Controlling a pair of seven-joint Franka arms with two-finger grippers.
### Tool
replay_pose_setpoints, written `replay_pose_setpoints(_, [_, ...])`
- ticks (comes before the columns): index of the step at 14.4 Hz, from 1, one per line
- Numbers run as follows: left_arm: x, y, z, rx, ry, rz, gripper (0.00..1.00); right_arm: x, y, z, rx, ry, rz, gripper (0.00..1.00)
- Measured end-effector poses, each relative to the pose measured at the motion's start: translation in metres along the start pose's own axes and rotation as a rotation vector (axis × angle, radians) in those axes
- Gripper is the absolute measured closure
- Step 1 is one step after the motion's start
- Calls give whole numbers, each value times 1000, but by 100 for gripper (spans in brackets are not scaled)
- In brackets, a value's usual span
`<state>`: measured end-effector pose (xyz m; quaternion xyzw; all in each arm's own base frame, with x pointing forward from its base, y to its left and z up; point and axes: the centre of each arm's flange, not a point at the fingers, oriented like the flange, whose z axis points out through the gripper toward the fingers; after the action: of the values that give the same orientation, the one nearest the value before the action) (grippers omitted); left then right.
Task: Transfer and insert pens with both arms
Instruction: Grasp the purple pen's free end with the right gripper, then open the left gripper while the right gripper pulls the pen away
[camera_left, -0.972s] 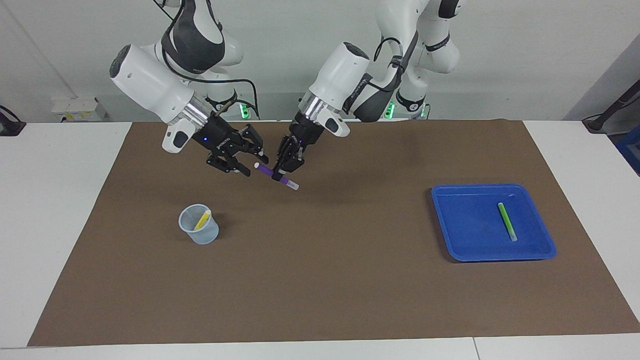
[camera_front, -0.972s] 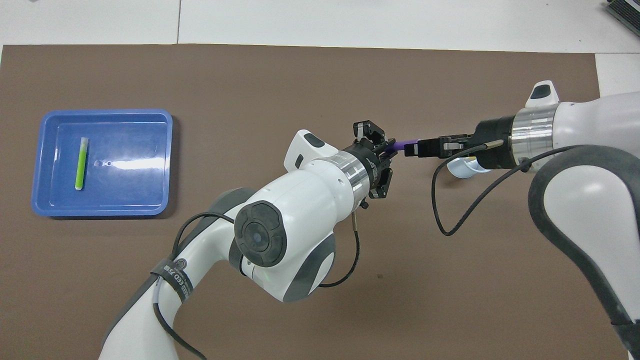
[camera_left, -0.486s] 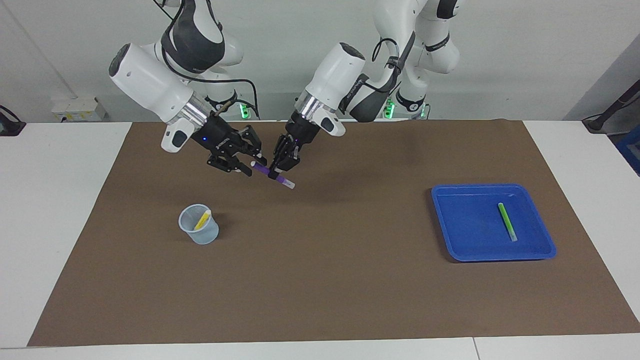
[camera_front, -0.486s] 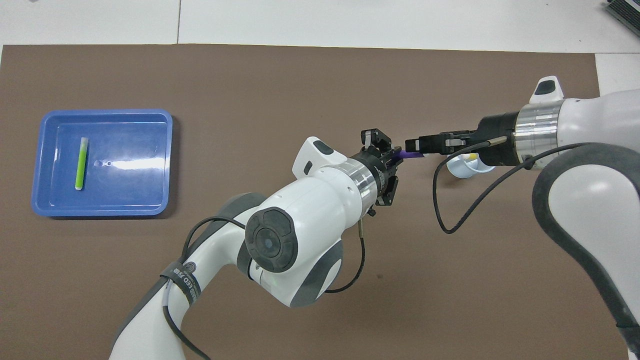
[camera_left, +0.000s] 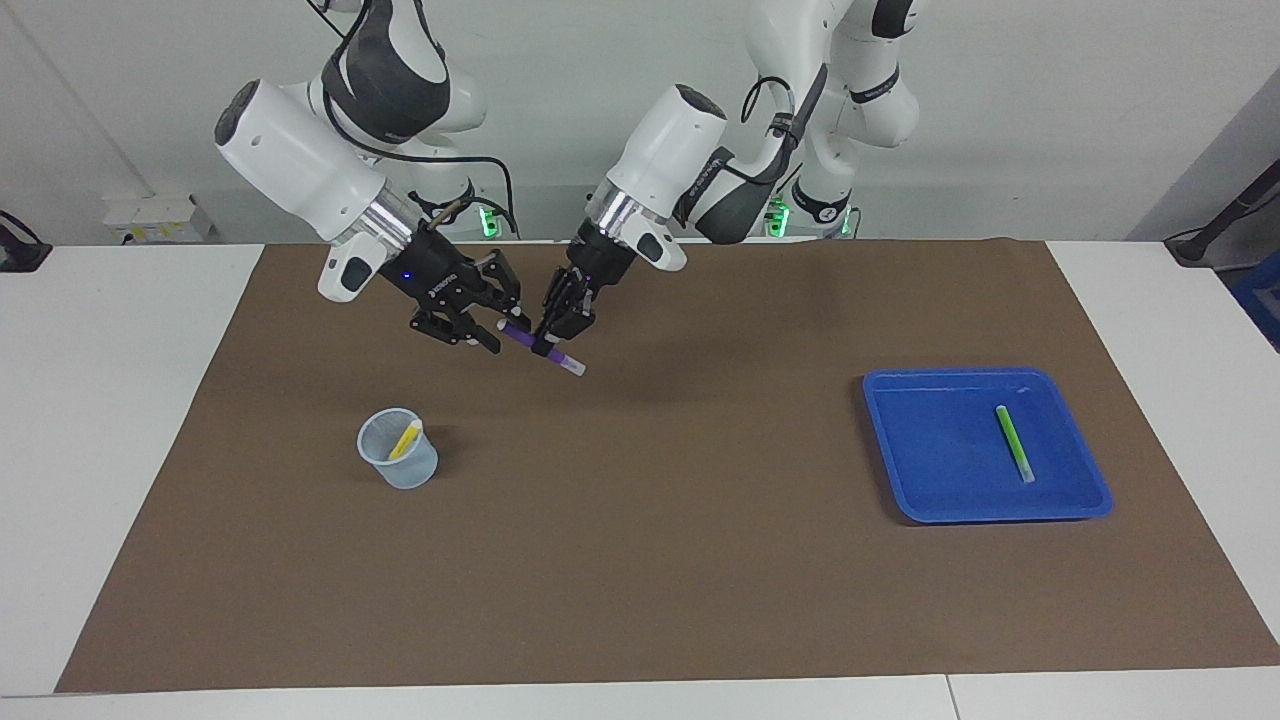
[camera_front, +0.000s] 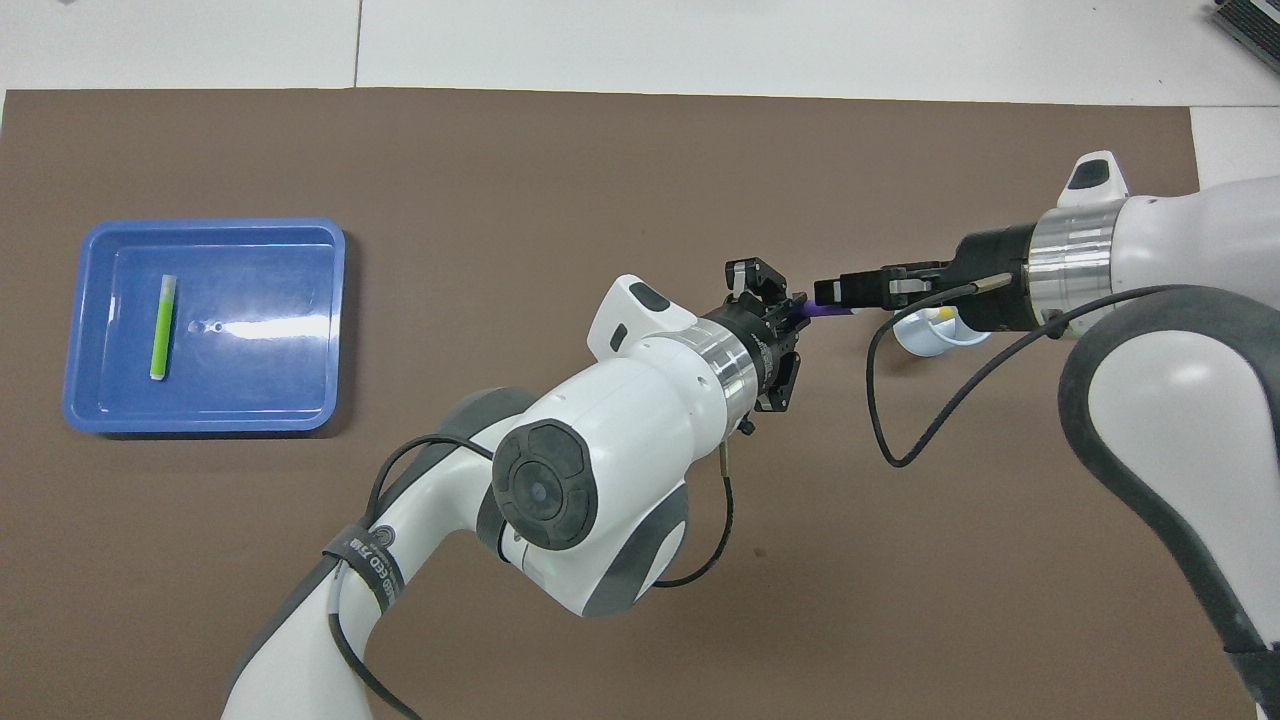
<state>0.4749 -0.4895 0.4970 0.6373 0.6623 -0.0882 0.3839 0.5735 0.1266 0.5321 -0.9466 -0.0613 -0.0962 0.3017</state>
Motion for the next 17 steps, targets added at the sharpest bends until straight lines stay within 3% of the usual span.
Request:
replay_pose_setpoints(1, [0,0,0,-1,-1,0,83,0,0,0,0,0,0,57])
replay_pose_setpoints(2, [0,1,0,-5,-3,0,83,0,0,0,0,0,0,57])
replay_pose_setpoints(4, [0,2,-1,-11,-6,-1,83,0,0,0,0,0,0,70])
replay_pose_setpoints(8, [1,2,0,-13,-6,-6,83,0,-3,1,2,0,-2,80])
replay_pose_setpoints(16, [1,3,0,-17,-10,-11,83,1,-5,-1,2,3,-2,81])
replay_pose_setpoints(17, [1,3,-1,-18,-11,-8,78,1,-4,-1,1,3,-1,81])
